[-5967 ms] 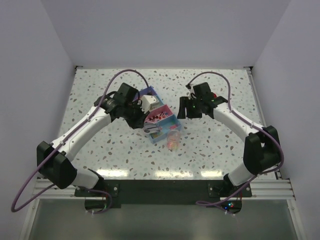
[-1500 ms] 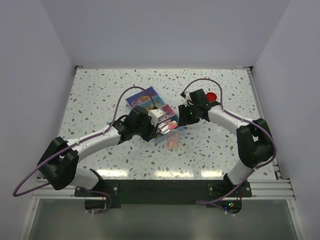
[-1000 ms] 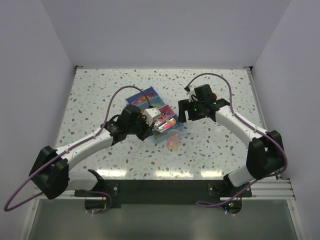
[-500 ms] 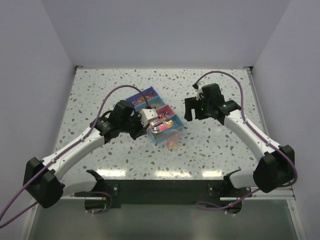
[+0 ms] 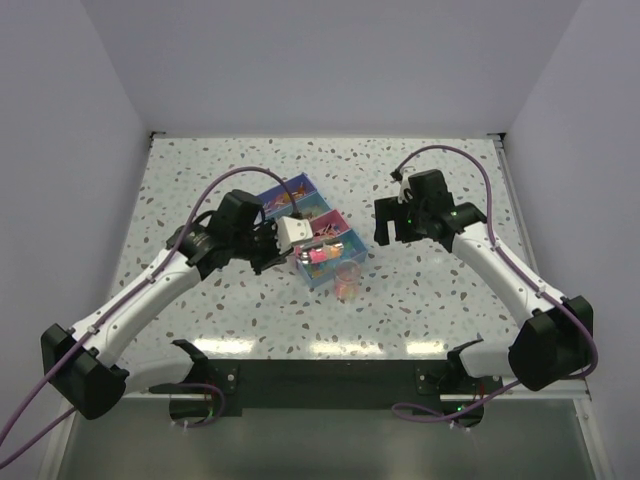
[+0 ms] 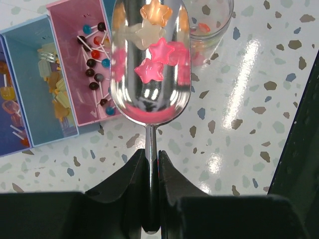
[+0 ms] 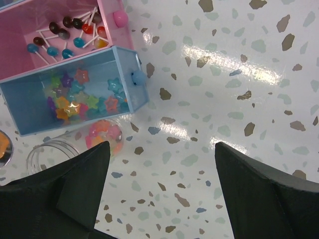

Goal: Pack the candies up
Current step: Place the fake candies in the packing bottle.

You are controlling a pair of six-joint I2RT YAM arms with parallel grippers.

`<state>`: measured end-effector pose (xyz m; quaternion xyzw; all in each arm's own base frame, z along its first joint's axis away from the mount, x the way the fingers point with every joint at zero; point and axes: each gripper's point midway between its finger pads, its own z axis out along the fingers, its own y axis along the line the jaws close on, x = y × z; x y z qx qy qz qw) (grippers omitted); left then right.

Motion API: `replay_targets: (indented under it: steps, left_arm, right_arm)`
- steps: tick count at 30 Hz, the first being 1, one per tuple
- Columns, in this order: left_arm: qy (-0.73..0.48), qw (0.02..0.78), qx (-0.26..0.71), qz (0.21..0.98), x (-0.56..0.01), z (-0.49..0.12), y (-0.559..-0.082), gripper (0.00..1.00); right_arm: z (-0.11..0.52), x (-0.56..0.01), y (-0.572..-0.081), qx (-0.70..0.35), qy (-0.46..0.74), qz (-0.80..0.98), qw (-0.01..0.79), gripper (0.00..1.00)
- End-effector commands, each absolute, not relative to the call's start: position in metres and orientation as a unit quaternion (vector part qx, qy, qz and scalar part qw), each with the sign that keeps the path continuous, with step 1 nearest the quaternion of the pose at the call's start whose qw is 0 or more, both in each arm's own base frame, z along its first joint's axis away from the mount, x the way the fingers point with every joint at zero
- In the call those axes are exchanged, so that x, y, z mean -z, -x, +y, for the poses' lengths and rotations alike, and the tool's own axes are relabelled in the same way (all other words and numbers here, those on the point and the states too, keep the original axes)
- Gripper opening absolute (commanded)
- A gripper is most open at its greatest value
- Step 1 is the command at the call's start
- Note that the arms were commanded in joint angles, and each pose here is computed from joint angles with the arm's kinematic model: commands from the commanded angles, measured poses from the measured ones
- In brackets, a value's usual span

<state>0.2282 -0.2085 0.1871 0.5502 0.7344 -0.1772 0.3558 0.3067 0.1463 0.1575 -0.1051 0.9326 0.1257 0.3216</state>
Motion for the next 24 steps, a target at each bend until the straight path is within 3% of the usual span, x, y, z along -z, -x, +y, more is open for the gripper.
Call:
replay_targets:
  steps: [1,24]
  left_arm:
    - [-0.580,0.368,0.183,0.703,-0.207,-0.211,-0.222,0.00]
    - [-0.625,0.306,0.119,0.708,-0.210,-0.225,-0.215,0.00]
  right_arm:
    - [0.141,-0.168,-0.306,-0.118,0.101,0.928,0.339,0.89]
    - [0.145,-0.152,-0.301,-0.129,0.109,0.933,0.317,0.89]
